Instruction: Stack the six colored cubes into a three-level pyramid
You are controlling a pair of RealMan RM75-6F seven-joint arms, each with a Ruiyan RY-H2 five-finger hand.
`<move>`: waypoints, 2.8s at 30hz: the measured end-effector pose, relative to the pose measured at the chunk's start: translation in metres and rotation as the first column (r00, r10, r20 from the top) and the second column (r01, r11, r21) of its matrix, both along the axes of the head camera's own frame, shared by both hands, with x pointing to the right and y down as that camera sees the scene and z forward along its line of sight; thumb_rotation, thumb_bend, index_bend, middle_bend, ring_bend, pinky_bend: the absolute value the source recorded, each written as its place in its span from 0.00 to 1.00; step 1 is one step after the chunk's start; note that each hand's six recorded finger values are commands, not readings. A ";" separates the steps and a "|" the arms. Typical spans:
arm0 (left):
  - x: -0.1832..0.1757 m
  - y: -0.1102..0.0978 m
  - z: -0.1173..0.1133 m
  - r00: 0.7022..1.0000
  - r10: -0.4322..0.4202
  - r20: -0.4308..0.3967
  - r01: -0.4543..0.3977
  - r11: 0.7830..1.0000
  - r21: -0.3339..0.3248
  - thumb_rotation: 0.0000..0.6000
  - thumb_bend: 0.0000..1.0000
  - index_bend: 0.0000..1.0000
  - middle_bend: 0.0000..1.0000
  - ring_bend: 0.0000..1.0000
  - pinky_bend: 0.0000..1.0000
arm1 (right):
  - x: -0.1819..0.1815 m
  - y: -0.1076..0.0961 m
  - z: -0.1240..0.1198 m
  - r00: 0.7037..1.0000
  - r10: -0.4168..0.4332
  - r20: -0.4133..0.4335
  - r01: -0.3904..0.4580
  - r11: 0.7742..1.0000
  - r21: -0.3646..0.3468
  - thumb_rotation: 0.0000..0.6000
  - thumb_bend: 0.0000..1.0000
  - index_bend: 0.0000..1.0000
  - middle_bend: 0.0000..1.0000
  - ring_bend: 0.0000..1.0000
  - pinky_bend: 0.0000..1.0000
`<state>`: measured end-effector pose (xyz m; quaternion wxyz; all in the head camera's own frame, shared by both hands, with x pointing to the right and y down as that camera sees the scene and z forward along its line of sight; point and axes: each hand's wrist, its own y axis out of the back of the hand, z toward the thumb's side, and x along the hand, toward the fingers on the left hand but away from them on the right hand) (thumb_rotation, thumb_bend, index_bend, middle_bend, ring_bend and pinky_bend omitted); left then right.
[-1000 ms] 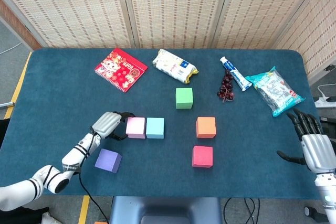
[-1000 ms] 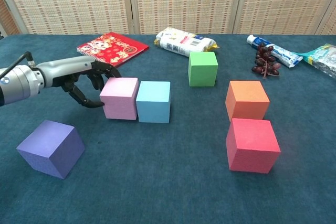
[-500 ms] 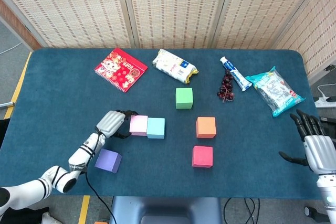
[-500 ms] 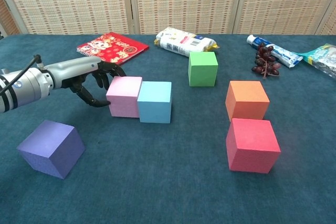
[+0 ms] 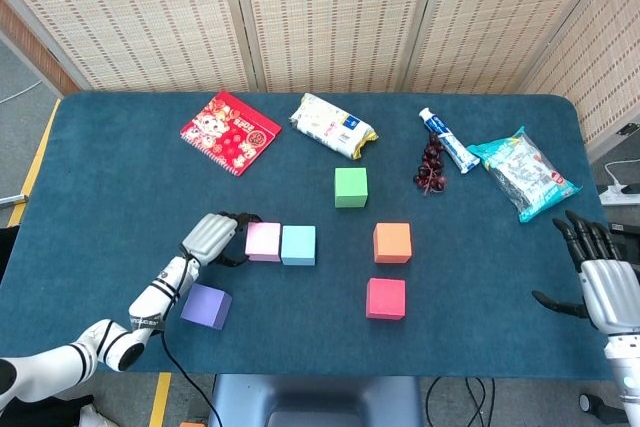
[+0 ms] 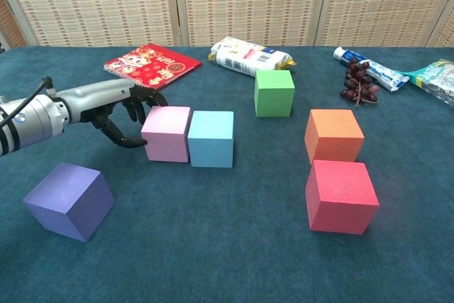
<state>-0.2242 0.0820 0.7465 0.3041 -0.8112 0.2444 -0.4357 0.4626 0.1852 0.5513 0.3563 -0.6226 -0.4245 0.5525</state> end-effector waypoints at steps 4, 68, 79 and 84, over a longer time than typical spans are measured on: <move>0.003 0.001 0.002 1.000 0.005 0.002 -0.005 1.000 -0.006 1.00 0.34 0.32 0.39 0.34 0.34 | 0.001 0.000 -0.001 1.000 0.001 -0.001 -0.001 1.000 0.002 1.00 0.12 0.00 0.00 0.00 0.01; -0.082 0.008 -0.083 0.994 -0.103 0.029 0.099 0.987 0.123 1.00 0.34 0.04 0.06 0.01 0.19 | -0.127 -0.102 0.096 0.946 -0.232 0.227 0.290 0.919 -0.268 1.00 0.12 0.00 0.10 0.04 0.29; -0.095 0.017 -0.088 0.989 -0.143 0.022 0.140 0.982 0.125 1.00 0.34 0.05 0.07 0.01 0.19 | -0.140 -0.100 0.132 0.947 -0.254 0.198 0.309 0.889 -0.338 1.00 0.12 0.08 0.13 0.08 0.32; -0.101 0.023 -0.092 0.987 -0.161 0.023 0.157 0.979 0.127 1.00 0.34 0.05 0.07 0.01 0.19 | -0.153 -0.105 0.156 0.946 -0.258 0.197 0.315 0.877 -0.363 1.00 0.12 0.15 0.18 0.11 0.35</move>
